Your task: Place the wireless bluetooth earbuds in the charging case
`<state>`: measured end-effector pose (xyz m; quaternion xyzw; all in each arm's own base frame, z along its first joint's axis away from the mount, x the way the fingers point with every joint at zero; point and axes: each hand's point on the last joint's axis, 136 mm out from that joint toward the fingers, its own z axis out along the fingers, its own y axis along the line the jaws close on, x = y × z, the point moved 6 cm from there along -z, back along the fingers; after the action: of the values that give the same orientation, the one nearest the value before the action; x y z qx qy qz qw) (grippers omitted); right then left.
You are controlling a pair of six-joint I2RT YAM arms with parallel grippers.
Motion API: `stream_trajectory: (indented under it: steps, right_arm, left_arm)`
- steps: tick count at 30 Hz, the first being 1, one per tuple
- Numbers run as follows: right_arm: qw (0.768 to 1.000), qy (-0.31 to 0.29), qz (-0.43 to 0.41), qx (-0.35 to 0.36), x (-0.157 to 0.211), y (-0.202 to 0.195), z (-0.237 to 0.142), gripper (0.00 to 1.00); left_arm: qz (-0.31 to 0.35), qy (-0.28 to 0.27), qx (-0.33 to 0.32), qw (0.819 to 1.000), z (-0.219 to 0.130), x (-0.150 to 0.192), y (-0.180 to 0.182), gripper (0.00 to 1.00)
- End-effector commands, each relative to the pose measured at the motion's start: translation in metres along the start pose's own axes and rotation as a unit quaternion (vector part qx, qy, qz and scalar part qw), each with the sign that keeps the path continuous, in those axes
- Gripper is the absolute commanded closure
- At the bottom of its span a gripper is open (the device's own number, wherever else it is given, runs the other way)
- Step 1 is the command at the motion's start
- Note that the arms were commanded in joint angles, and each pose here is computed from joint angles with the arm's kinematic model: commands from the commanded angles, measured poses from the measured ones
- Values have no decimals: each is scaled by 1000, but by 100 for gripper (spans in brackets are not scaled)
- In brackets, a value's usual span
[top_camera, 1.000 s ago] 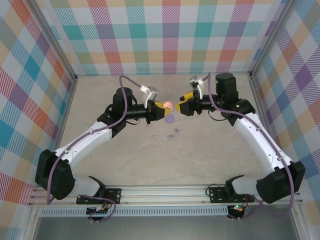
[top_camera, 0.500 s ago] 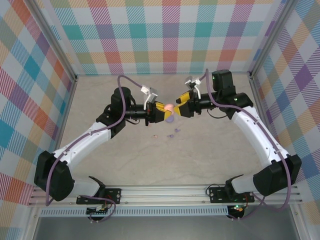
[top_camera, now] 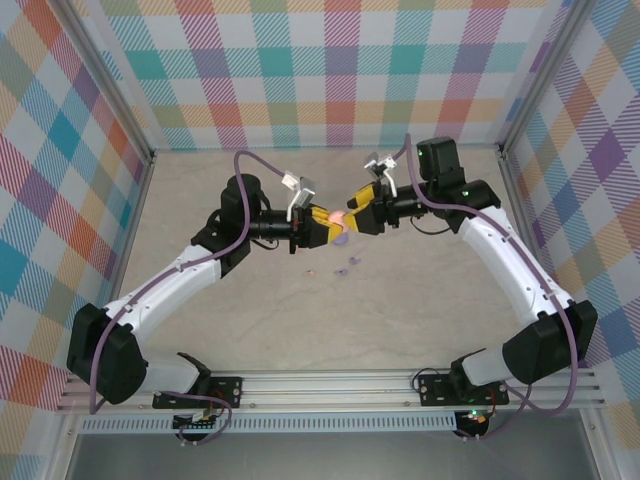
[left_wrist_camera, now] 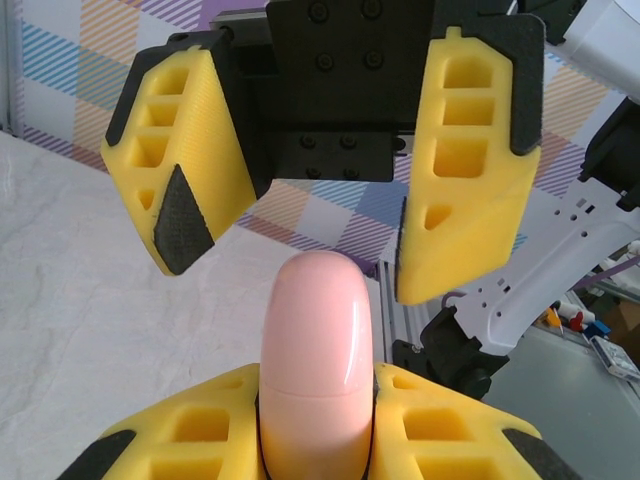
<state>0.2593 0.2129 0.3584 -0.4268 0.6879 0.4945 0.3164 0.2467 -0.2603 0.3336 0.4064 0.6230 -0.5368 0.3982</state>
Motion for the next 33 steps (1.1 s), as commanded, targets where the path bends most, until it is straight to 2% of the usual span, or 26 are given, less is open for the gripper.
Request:
stream_trajectory:
  steps: [1,11,21,33]
  right_arm:
    - [1000,2,-17,-8,-5,3,1,36]
    - [1000,4,-9,24,-5,-4,2,38]
    - [996,-9,-1,85,-14,-15,-4,39]
    - [996,-15,-1,93,-18,-11,-8,38]
  left_arm:
    - [34,-13,30,999,2,-19,-19,88]
    - [32,-6,44,998,3,-20,-24,89]
    - [38,8,53,998,3,-15,-29,89]
    - [37,10,33,999,1,-14,-27,90]
